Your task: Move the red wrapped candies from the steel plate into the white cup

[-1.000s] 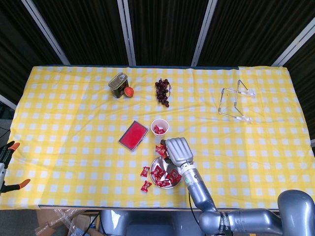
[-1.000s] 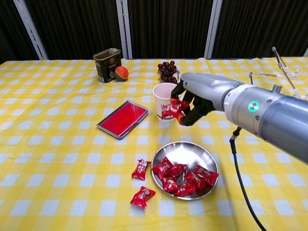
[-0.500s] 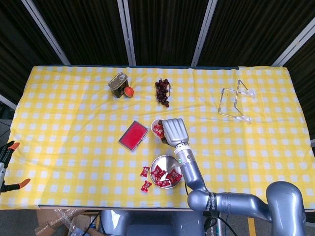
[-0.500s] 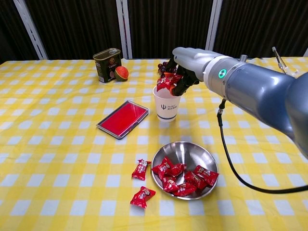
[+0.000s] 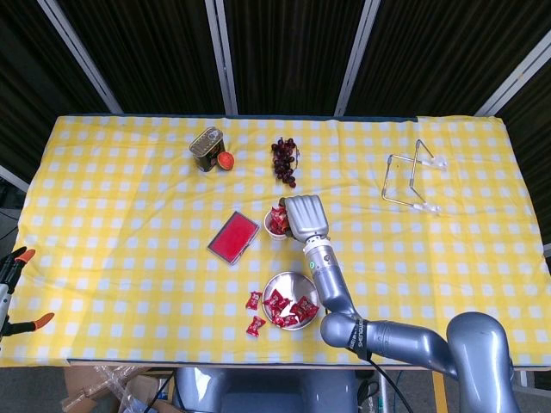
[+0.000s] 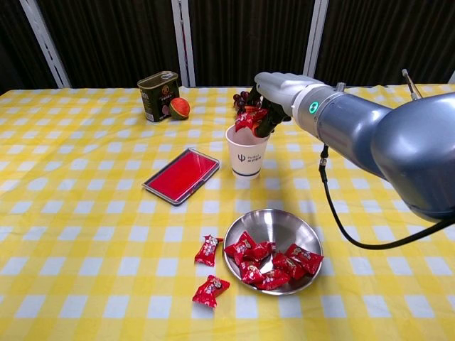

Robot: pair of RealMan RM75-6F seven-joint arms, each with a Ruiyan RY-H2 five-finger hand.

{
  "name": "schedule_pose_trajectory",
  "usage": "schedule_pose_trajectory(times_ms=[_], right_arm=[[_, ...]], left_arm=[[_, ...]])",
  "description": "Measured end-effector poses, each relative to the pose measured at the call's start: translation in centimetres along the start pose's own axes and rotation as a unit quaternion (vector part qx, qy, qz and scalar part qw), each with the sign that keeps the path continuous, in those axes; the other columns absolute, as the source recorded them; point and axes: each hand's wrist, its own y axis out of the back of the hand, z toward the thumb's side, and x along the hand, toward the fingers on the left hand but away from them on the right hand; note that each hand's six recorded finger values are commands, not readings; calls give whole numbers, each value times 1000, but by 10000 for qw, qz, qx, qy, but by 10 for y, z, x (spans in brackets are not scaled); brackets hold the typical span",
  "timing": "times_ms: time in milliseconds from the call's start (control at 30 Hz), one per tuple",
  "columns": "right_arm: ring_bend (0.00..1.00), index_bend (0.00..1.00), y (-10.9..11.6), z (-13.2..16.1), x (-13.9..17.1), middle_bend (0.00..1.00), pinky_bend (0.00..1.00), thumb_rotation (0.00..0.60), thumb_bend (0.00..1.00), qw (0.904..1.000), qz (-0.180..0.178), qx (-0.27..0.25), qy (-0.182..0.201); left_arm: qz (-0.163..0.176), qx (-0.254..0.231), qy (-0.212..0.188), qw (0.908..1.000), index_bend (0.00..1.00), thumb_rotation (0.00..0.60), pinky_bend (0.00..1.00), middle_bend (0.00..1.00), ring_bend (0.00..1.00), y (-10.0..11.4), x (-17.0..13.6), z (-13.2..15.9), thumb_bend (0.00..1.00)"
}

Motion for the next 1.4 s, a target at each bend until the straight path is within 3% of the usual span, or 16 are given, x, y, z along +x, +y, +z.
schedule_pose_trajectory(times_ms=[267, 433, 567, 1000, 1400], right_arm=[[888, 667, -9, 3, 0, 758, 998, 600, 593, 10000, 54, 25, 63], [889, 502, -10, 3, -1, 758, 998, 600, 593, 10000, 60, 14, 62], [888, 426, -9, 2, 0, 758, 998, 600, 593, 10000, 44, 5, 73], [887, 326, -3, -2, 5, 758, 998, 600, 590, 10000, -26, -33, 84], [865, 231, 0, 0, 8, 758, 998, 600, 485, 9999, -82, -28, 149]], left_arm=[[-9, -10, 11, 10000, 0, 600, 0, 0, 0, 0, 0, 0, 25], [-15, -22, 22, 10000, 0, 600, 0, 0, 0, 0, 0, -1, 25], [-21, -31, 27, 10000, 0, 600, 0, 0, 0, 0, 0, -1, 25], [-9, -13, 19, 10000, 0, 600, 0, 0, 0, 0, 0, 0, 25], [11, 0, 7, 10000, 0, 600, 0, 0, 0, 0, 0, 0, 25]])
